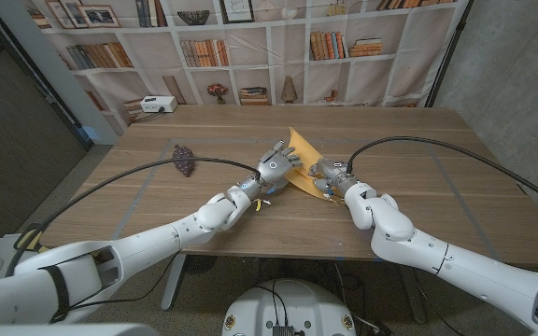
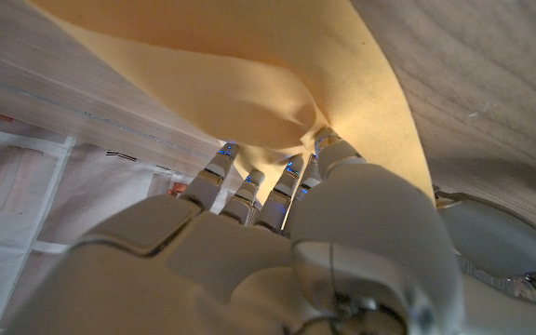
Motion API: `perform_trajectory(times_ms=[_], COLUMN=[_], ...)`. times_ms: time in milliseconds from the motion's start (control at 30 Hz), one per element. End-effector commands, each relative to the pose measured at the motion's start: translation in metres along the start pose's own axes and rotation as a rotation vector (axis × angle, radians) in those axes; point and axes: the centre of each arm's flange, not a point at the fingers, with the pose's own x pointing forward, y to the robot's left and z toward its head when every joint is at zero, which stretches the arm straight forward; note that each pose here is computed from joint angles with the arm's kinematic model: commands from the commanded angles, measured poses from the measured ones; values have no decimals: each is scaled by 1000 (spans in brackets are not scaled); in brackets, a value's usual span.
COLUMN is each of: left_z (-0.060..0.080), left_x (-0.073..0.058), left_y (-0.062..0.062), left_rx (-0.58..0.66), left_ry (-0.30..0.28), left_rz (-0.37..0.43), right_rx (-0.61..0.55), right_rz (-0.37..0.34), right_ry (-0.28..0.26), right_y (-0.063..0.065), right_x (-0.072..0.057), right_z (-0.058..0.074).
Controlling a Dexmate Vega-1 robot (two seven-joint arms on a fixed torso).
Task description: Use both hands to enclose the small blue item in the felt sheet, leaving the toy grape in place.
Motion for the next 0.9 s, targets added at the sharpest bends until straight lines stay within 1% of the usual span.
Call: perform_trajectory(times_ms=[33,100,267,367,533,700,767,900], left_z=[9,6,0,-2,-3,-8,-11,-11], left_x=[7,4,1,-2,-3,-1,2,8], left_y=[2,5,14,19,24,28,28,25], left_rx=[-42,-59,-83,-86,-90,-115,-133,-125], left_ry=[-11,-8,8,13,14,52,71,109], left_rz=[49,73,75,92,85,71,64,76], right_rx=[3,3,-1,2,1,5,9,13], right_rz=[-9,-8,-11,-9,-7,-3,-1,0], right_ry=[5,3,4,2,-1,-3,-1,2], right_y=[-1,-2,-2,-2,-2,-2,-2,-2], right_x=[-2,-2,-1,0,2,3,3,2], right_z=[-3,-4,-4,-4,-3,-3,-3,-4])
